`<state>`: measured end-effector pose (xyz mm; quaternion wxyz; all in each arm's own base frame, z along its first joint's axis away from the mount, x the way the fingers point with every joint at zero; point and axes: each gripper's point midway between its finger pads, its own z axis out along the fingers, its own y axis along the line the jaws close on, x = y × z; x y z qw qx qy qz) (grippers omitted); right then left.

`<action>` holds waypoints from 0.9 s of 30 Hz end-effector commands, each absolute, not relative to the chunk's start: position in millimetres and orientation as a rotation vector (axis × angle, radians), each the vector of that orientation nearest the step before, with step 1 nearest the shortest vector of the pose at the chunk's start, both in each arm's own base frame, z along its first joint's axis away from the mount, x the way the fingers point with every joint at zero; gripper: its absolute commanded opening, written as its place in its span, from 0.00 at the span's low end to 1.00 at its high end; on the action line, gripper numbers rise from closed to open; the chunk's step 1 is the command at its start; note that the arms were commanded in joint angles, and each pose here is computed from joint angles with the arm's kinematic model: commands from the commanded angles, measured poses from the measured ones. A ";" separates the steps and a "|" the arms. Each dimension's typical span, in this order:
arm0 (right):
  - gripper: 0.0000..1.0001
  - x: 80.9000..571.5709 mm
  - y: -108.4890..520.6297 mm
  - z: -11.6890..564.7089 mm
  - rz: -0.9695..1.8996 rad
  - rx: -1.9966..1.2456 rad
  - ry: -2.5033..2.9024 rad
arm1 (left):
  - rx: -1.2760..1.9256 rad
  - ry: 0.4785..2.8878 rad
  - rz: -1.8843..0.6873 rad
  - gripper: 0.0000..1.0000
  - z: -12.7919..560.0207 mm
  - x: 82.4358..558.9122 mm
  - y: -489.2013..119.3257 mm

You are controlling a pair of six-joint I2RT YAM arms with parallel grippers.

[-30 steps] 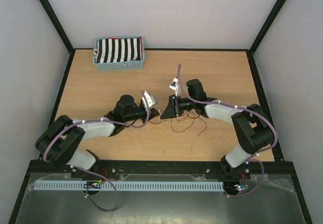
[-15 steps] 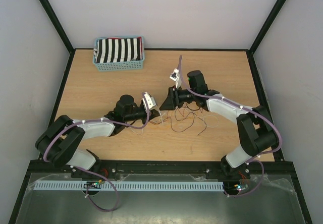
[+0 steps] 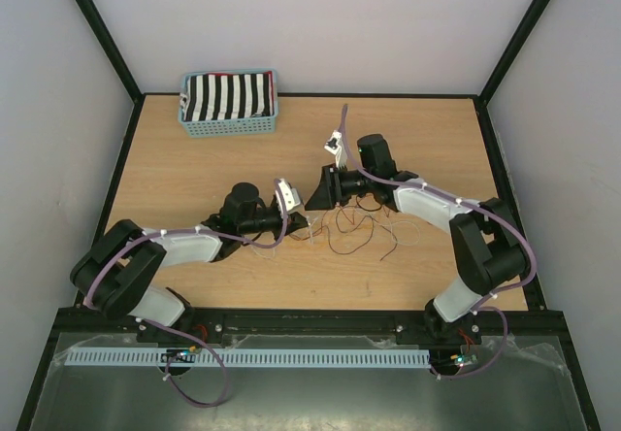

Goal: Zip-tie the wires
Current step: Tie the cable at the center of the board.

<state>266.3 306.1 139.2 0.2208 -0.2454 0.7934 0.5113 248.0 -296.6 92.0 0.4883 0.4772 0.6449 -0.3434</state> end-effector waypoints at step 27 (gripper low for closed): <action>0.39 245.0 315.1 129.2 1.486 -0.721 2.207 | 1.141 1.552 -0.850 0.00 99.0 254.0 -301.3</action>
